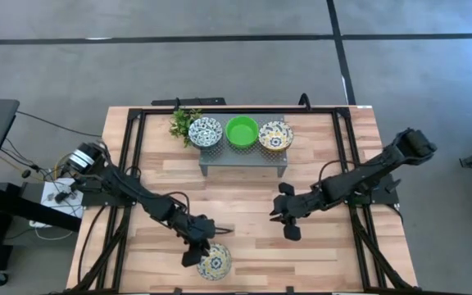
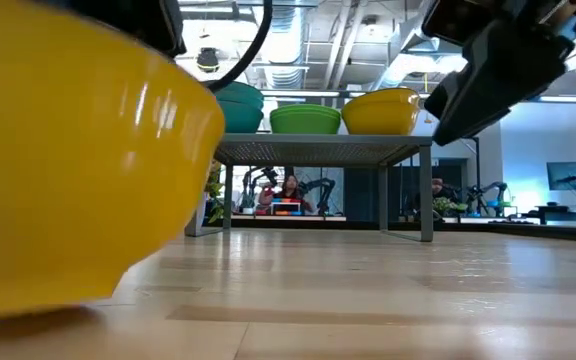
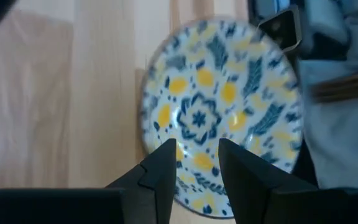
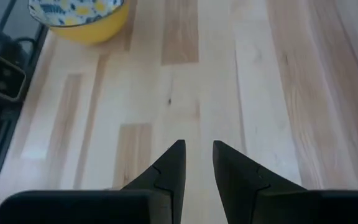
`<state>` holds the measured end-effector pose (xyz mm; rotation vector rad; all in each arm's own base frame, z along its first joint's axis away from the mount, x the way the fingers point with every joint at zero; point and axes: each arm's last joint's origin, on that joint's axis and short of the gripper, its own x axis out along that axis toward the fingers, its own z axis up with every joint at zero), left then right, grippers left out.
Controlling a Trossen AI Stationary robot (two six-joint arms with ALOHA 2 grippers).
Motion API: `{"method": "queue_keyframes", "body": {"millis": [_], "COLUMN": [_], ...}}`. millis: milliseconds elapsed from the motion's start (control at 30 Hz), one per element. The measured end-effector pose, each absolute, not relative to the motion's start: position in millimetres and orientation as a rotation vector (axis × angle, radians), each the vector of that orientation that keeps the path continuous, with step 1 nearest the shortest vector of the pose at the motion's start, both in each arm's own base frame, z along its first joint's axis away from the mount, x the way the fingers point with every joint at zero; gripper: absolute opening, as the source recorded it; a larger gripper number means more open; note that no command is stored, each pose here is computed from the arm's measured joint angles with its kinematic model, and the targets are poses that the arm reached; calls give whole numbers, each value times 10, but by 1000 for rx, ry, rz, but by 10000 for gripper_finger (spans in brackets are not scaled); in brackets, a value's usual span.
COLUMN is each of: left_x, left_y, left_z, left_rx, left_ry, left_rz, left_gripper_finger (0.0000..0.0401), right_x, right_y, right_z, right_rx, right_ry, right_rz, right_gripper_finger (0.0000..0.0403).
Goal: Pick & Place Mini bowls
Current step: Stack the yellow and white patterned bowl on the other yellow and white patterned bowls on the shelf
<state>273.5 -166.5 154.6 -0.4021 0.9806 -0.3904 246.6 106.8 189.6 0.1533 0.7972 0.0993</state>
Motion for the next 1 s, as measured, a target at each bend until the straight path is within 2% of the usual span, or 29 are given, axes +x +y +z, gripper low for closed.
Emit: {"method": "queue_keyframes", "body": {"millis": [200,533,867,1000], "left_x": [2709,2602,2689,2697], "left_y": [-1696,-1612,-1646,-1653], "left_z": [1552,2058,1638,1579], "left_rx": [-397,-388,-365,-366], "left_ry": [987,799,951,974], "left_rz": [-407,-444,-350,-345], "left_gripper_finger": [122,122,122,122], "right_x": [2578,2820,2937,2961], "right_y": [1037,899,761,748], "right_z": [1871,1831,1737,1712], "right_rx": [173,222,250,253], "right_ry": [766,638,628,621], "right_rz": [80,42,15,10], "right_gripper_finger": [77,77,77,77]}}
